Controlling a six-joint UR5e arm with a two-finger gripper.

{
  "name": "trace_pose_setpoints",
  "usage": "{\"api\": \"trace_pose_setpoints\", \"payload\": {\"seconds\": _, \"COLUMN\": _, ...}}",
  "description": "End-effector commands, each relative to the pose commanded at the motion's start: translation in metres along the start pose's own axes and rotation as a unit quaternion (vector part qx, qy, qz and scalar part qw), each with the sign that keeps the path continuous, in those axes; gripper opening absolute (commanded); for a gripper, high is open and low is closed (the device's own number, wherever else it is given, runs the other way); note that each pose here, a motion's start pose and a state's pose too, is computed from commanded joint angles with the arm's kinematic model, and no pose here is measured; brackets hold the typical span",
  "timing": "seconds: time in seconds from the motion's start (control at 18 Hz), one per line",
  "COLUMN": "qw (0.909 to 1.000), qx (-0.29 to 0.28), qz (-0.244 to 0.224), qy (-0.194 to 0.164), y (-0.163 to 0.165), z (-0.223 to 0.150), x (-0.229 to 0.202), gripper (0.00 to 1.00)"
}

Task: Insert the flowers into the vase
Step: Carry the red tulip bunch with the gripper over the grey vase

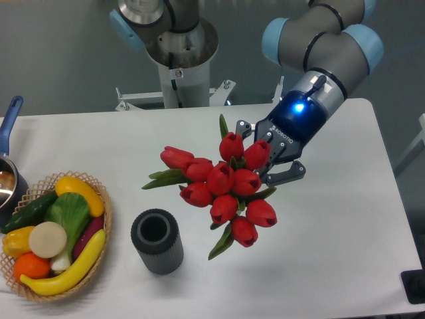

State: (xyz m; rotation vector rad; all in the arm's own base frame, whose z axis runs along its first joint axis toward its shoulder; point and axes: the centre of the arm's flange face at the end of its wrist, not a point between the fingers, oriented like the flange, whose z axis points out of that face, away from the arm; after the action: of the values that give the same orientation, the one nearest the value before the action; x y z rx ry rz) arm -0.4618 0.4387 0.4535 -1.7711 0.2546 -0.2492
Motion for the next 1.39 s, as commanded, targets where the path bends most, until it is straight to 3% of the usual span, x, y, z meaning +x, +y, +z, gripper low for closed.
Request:
{"api": "trace_pose_setpoints", "payload": {"seconds": 0.94, "qw": 0.9997, "qx": 0.014, "qz": 0.003, "qy": 0.019, "y": -0.004, "z": 0.015, "x": 0.010, "gripper": 0.22}}
{"api": "trace_pose_setpoints", "payload": {"seconds": 1.39, "qw": 0.9974, "qx": 0.026, "qz": 0.016, "qy": 0.066, "y": -0.002, "z": 0.064, "x": 0.030, "gripper": 0.22}}
